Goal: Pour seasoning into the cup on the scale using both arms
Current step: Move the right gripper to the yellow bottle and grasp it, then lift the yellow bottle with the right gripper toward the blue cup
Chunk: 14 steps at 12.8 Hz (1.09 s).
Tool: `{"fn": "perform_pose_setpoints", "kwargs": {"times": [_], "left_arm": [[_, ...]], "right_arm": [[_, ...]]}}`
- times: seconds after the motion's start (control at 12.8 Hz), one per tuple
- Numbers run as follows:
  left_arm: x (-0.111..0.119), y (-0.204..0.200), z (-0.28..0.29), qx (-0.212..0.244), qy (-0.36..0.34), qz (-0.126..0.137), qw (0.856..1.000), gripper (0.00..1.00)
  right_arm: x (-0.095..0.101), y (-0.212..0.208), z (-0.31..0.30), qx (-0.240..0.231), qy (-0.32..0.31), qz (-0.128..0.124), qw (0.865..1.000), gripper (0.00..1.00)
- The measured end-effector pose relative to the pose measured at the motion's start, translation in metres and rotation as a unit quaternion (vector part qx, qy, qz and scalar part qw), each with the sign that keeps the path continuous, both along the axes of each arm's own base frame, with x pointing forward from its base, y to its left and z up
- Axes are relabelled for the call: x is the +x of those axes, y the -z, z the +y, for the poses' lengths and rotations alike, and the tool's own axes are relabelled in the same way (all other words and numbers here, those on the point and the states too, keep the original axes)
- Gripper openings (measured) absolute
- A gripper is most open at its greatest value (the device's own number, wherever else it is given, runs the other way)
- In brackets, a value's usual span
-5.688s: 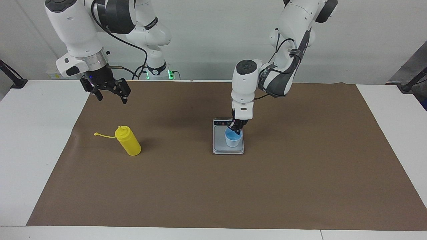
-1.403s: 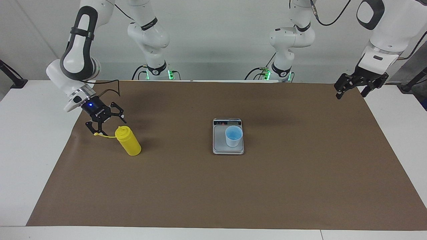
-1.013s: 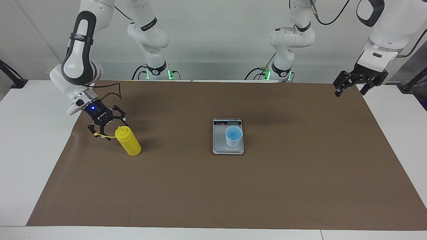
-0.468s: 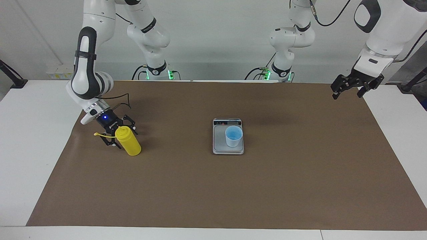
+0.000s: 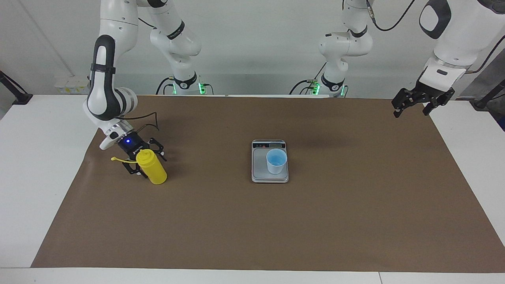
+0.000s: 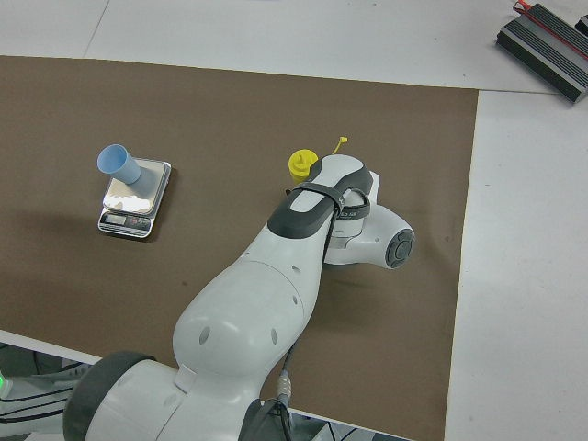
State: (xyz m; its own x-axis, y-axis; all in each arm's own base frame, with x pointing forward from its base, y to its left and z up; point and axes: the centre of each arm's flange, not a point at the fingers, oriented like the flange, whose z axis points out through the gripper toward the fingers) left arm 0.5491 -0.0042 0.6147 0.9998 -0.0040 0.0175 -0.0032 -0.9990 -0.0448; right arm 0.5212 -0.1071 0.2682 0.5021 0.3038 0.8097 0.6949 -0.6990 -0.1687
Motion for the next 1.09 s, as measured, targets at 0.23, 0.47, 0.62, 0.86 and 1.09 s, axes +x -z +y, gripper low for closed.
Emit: {"fn": "perform_pose_setpoints", "kwargs": {"times": [0.23, 0.47, 0.62, 0.86, 1.09], "left_arm": [[0.002, 0.001, 0.007, 0.000, -0.006, -0.005, 1.000, 1.00], [0.005, -0.001, 0.003, -0.009, -0.003, -0.018, 1.000, 1.00], [0.007, 0.002, 0.002, -0.025, -0.006, -0.018, 1.000, 1.00], [0.013, 0.011, -0.001, -0.034, -0.006, -0.017, 0.999, 1.00], [0.017, 0.016, -0.004, -0.037, -0.004, -0.015, 0.999, 1.00]], "right_arm": [[0.003, -0.003, 0.001, -0.001, -0.001, -0.004, 1.000, 1.00], [0.005, -0.006, 0.000, -0.002, -0.001, -0.007, 1.000, 0.88], [0.006, -0.007, 0.000, -0.002, -0.001, -0.009, 1.000, 0.66], [0.008, -0.009, 0.000, -0.003, -0.001, -0.011, 1.000, 0.60], [0.019, -0.021, 0.014, -0.006, -0.014, -0.021, 1.000, 0.53]]}}
